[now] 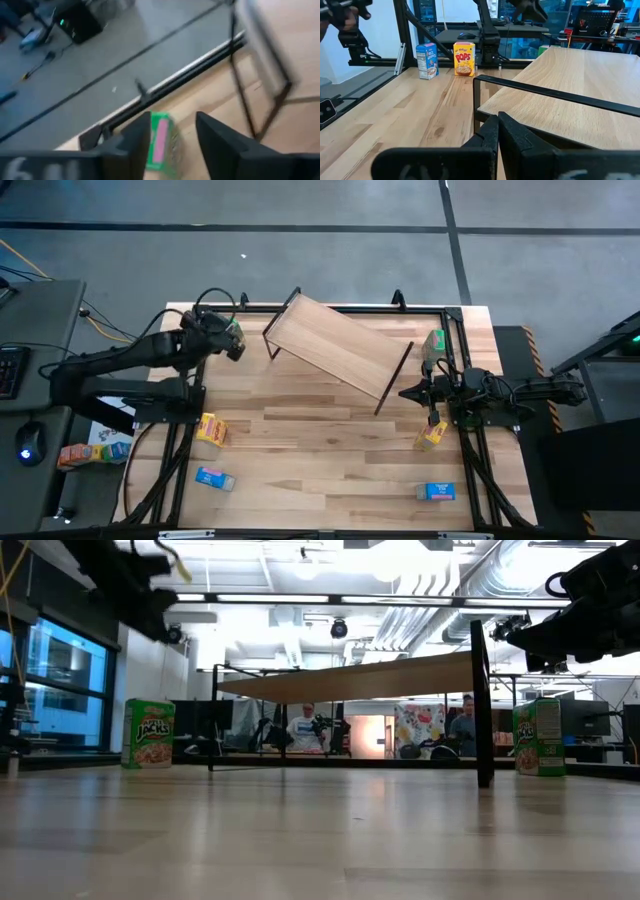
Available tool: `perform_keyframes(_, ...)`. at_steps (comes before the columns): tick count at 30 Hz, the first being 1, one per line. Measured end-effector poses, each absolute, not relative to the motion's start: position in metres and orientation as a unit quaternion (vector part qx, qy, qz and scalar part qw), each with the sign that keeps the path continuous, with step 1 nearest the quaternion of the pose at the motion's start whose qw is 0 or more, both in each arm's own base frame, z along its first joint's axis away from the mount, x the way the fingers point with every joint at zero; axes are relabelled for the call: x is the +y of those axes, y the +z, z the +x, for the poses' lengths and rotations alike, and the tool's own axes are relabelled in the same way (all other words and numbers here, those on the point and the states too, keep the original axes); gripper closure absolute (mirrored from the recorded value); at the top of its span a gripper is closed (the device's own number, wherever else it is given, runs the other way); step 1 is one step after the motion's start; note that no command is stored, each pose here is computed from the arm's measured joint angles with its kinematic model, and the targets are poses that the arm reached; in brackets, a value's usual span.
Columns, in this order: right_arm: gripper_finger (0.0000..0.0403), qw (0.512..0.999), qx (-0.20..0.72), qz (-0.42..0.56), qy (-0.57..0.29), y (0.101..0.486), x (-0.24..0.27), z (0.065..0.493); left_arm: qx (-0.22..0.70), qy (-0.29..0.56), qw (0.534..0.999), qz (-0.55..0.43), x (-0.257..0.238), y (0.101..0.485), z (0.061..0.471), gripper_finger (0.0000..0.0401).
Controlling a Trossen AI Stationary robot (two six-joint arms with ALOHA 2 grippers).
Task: Stack cereal on shelf
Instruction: Put the left green cereal box on the shelf
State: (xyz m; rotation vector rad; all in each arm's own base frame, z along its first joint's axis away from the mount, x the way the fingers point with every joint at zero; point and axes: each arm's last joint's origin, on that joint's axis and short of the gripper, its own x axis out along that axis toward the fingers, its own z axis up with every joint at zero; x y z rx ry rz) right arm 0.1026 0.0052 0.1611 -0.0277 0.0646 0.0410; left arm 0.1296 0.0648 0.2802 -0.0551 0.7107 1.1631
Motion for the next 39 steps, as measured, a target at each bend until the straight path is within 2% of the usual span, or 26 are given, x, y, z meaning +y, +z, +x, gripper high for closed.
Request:
perform_keyframes(6,0.0403,0.999,0.032,-0.013,0.021,0.161,0.005,0.103,0.368,0.528,0.762,-0.075,0.089,0.274,0.122,0.016)
perform_keyframes(11,0.0403,0.999,0.032,-0.013,0.021,0.161,0.005,0.103,0.393,0.523,0.748,-0.113,0.111,0.268,0.115,0.0131)
perform_keyframes(15,0.0403,0.999,0.032,-0.013,0.021,0.161,0.005,0.103,0.415,0.535,0.725,-0.128,0.129,0.26,0.114,0.0125)
perform_keyframes(21,0.0403,0.999,0.032,-0.014,0.021,0.161,0.005,0.103,0.42,0.508,0.733,-0.169,0.153,0.247,0.119,0.0125)
perform_keyframes(25,0.0403,0.999,0.032,-0.014,0.021,0.161,0.005,0.103,0.436,0.509,0.718,-0.188,0.164,0.238,0.117,0.0125)
perform_keyframes(33,0.0403,0.999,0.032,-0.013,0.021,0.161,0.005,0.103,0.447,0.504,0.714,-0.189,0.166,0.234,0.119,0.0125)
perform_keyframes(39,0.0403,0.999,0.032,-0.014,0.02,0.161,0.005,0.103,0.46,0.467,0.724,-0.215,0.163,0.231,0.118,0.0126)
